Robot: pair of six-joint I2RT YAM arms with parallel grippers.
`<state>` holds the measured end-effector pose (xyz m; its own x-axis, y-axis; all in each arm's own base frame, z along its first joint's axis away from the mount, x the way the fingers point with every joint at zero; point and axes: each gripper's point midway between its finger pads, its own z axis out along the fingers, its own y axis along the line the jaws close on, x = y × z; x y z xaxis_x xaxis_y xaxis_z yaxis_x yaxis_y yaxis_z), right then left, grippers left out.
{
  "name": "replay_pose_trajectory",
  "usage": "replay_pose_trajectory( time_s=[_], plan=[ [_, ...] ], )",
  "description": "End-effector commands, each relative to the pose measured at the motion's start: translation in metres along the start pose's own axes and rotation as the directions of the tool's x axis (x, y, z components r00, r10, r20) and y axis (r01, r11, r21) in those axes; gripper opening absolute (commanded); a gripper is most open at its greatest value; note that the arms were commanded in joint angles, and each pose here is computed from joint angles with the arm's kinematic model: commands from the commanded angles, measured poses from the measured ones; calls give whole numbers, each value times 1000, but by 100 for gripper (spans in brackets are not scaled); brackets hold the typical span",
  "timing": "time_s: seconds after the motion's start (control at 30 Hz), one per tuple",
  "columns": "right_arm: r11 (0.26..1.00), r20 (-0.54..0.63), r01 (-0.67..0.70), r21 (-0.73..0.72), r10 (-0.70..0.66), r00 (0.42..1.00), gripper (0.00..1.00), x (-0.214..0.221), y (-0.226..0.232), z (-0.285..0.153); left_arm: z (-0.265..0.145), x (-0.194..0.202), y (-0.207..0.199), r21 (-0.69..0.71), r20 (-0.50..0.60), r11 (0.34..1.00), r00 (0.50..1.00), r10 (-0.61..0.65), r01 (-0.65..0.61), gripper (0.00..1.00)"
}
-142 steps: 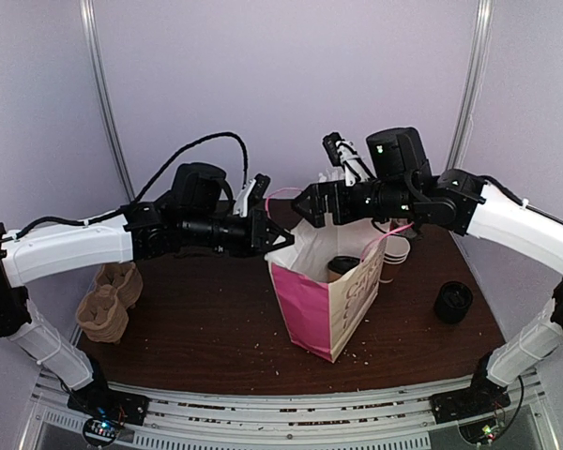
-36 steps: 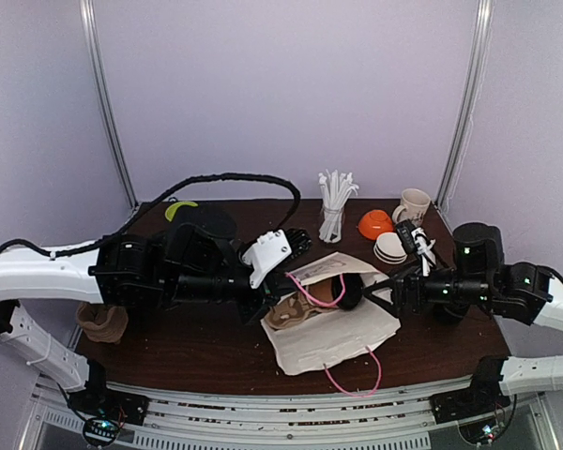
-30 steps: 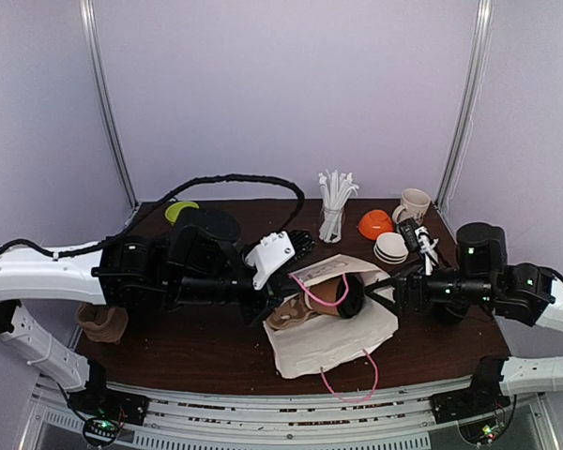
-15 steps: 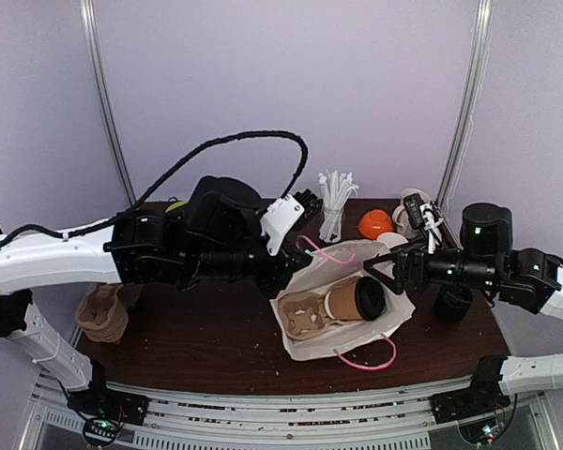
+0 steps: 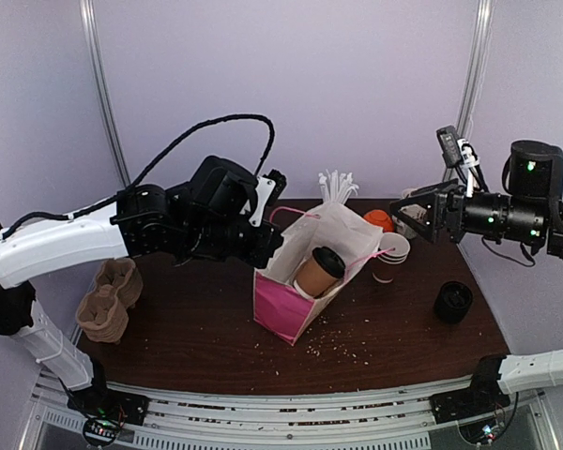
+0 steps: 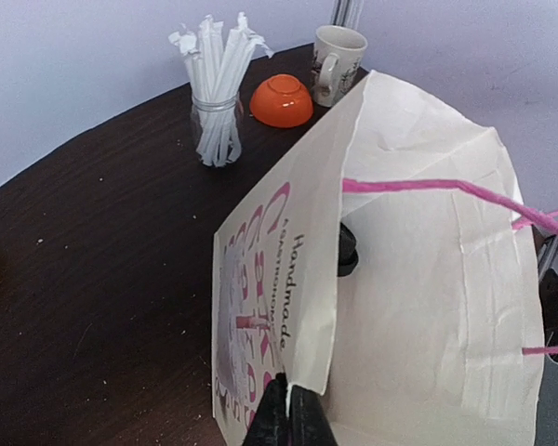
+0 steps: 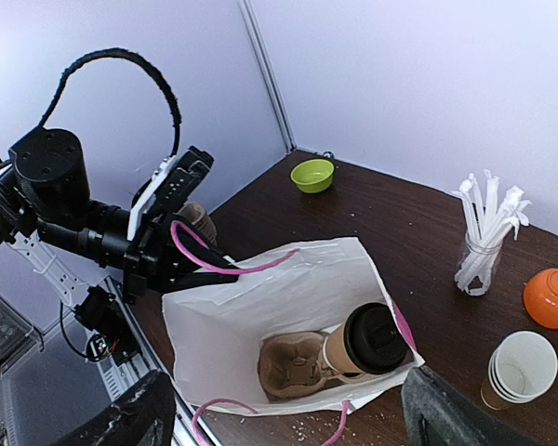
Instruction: Pack the takeout coffee
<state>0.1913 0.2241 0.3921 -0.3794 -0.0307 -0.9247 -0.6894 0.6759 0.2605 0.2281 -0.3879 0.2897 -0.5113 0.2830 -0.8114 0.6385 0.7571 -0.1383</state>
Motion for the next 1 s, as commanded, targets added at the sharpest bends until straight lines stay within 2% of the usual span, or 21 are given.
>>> replay_pose_trajectory(
  time_s=[0.0, 0.13, 0.3, 0.47, 0.63, 0.73, 0.97],
  plan=[
    [998, -206, 39, -55, -50, 977, 84, 25, 10, 29, -4, -15, 6, -15, 32, 993, 993, -116, 117, 0],
    [995, -280, 95, -13, -95, 955, 79, 31, 3, 55, 3, -11, 0, 9, 24, 988, 987, -156, 156, 0],
    [982, -231, 170, 79, -147, 962, 74, 3, -10, 77, 7, -12, -3, 21, 30, 982, 982, -189, 188, 0],
    [978, -233, 199, 57, -181, 955, 73, -4, -8, 93, 8, -15, 1, -3, 47, 982, 981, -188, 189, 0],
    [982, -369, 187, -35, -187, 910, 69, 31, 0, 115, 6, -18, 12, -59, 73, 985, 984, -160, 165, 0],
    [983, -403, 164, -86, -185, 896, 66, 46, 6, 118, 0, -23, 19, -95, 95, 984, 985, -141, 150, 0],
    [986, -472, 155, -64, -166, 866, 61, 87, 0, 142, -3, -30, 18, -91, 111, 987, 986, -125, 135, 0]
  ],
)
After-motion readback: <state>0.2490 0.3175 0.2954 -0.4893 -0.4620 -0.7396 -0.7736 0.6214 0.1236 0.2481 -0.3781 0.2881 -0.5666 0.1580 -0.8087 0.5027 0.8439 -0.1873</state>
